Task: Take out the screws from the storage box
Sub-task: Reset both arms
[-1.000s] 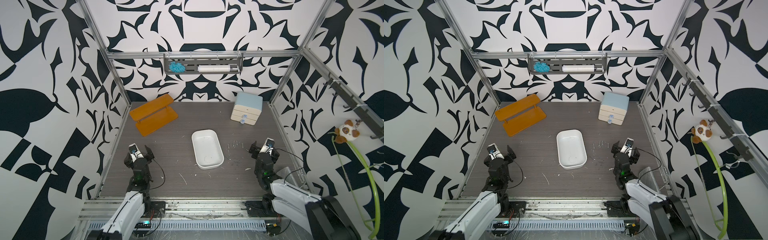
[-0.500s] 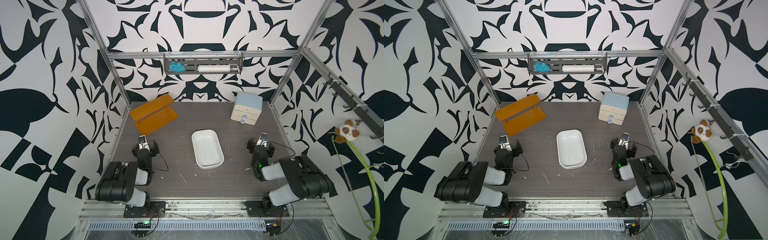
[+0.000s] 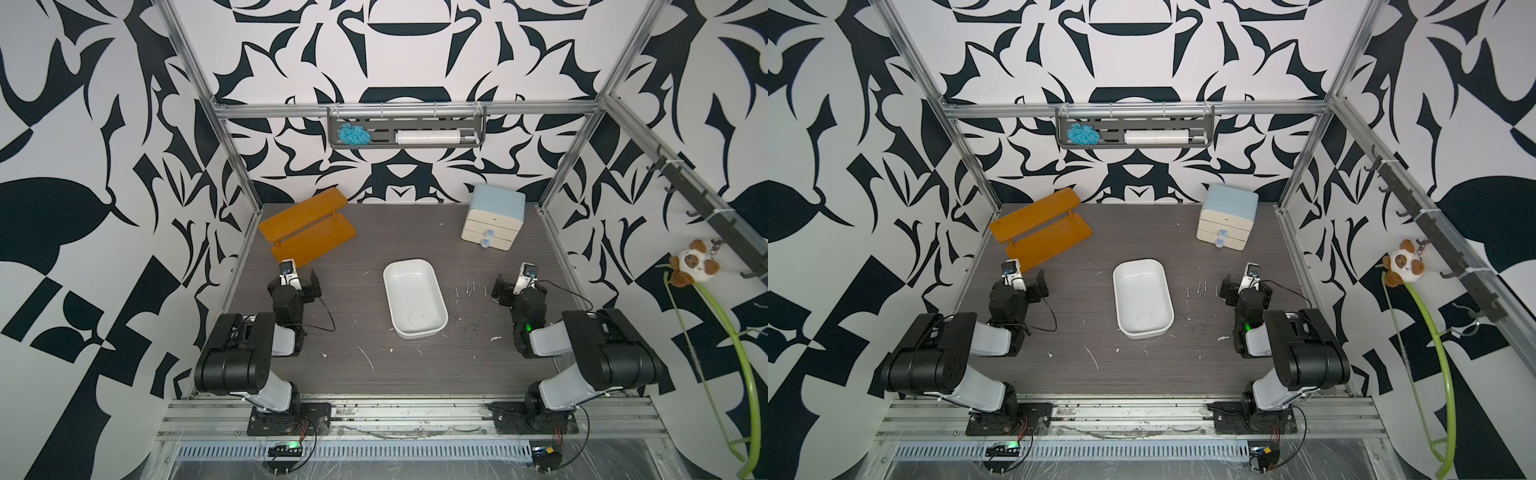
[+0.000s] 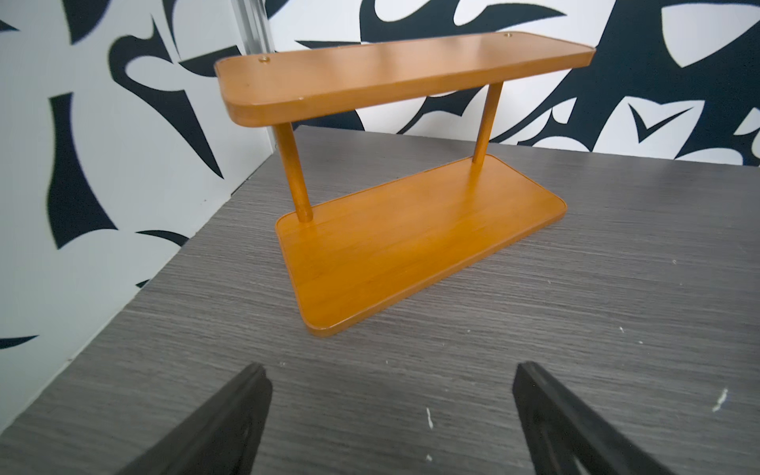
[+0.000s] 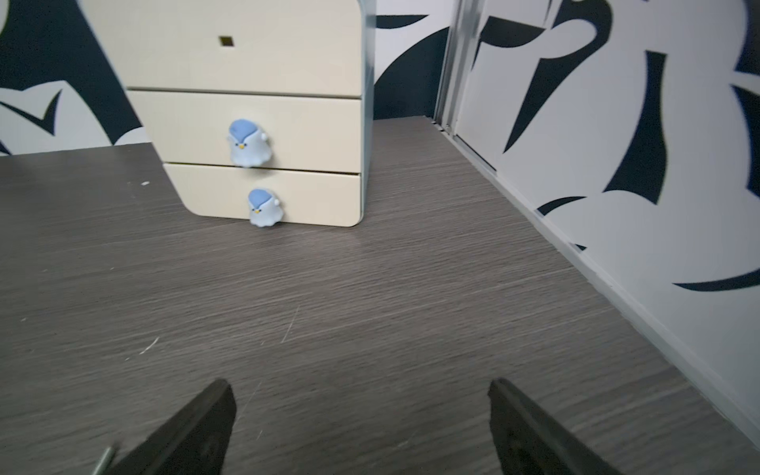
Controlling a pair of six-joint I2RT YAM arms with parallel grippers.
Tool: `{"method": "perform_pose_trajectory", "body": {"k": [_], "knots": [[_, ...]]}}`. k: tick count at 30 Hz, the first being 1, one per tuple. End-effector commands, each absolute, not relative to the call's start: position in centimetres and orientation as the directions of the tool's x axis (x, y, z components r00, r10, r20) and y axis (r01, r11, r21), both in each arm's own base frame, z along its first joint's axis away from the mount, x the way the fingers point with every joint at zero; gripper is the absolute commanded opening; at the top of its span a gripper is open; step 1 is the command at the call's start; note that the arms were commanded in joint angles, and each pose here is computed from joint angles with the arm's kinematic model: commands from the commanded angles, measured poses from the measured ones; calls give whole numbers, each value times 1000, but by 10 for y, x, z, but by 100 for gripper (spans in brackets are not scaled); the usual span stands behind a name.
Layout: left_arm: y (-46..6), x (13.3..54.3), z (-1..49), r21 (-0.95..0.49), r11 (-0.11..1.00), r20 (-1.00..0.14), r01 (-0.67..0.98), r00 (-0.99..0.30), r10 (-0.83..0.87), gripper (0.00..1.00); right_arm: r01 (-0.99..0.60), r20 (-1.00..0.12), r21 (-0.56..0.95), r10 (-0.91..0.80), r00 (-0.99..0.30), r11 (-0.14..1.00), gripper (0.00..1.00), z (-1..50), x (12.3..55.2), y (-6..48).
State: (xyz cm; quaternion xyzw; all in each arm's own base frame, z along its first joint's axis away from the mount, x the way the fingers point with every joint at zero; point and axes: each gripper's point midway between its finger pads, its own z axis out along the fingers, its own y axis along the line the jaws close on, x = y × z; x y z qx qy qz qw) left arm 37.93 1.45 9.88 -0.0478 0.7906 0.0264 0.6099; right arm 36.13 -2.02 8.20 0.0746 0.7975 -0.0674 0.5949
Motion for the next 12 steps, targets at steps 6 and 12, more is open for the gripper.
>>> {"method": "perform_pose_trajectory", "body": {"k": [6,12], "knots": [[7,387,93,7,998,-949,-66,-314,-14,99,151,-976,1,34,-214,989,100,102,370,-11],[7,387,93,7,998,-950,-68,-311,-15,99,151,-976,0,32,-215,989,100,102,370,-11]]}}
